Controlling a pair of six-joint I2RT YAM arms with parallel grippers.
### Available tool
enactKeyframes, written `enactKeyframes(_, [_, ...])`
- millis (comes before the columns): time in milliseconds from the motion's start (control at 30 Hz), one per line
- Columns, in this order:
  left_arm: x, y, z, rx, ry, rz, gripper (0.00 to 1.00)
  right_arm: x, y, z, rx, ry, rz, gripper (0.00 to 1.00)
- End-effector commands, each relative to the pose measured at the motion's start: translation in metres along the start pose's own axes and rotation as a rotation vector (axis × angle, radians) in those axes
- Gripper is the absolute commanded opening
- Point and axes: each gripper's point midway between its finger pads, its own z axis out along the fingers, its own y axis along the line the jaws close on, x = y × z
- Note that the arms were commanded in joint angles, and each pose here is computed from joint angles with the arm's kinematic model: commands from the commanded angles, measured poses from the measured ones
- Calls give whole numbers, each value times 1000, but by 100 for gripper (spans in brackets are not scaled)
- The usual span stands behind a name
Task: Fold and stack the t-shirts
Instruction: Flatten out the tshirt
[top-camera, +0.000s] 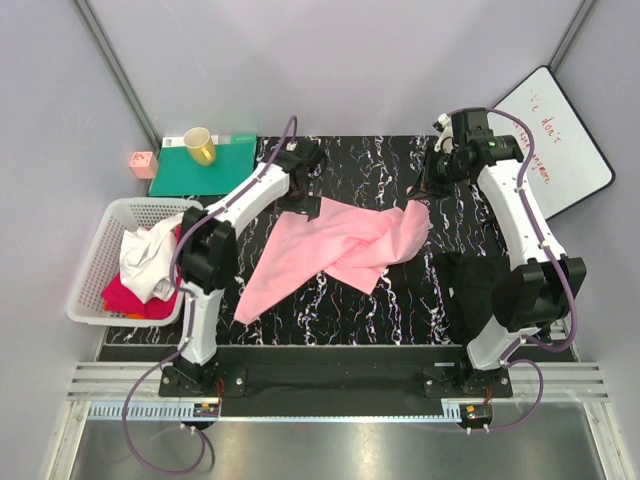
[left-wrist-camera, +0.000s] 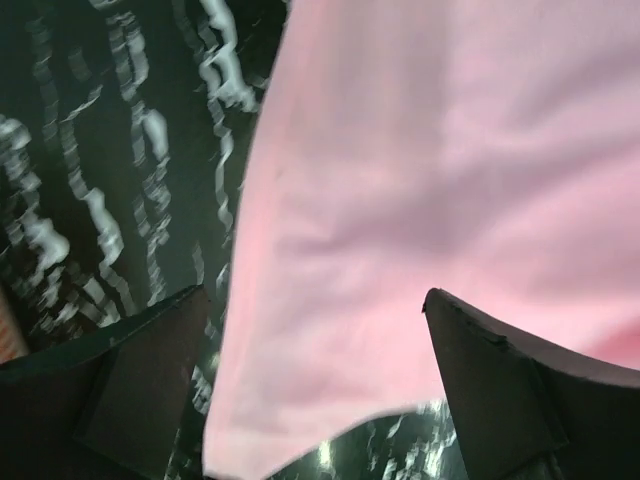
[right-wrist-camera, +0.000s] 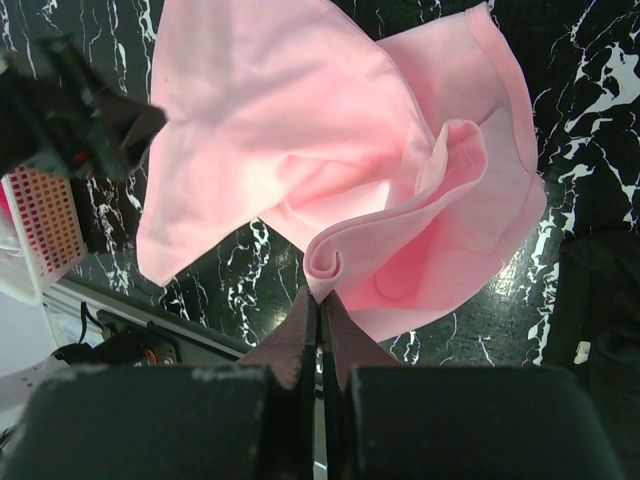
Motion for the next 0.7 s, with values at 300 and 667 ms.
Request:
enactKeyframes(300, [-109,16,36,401,-93,-247,99,7,-8,14,-4,7,1,0])
enactKeyframes(667, [-109,-18,92,578,22,-334,99,15,-15,23,12,30,29,0])
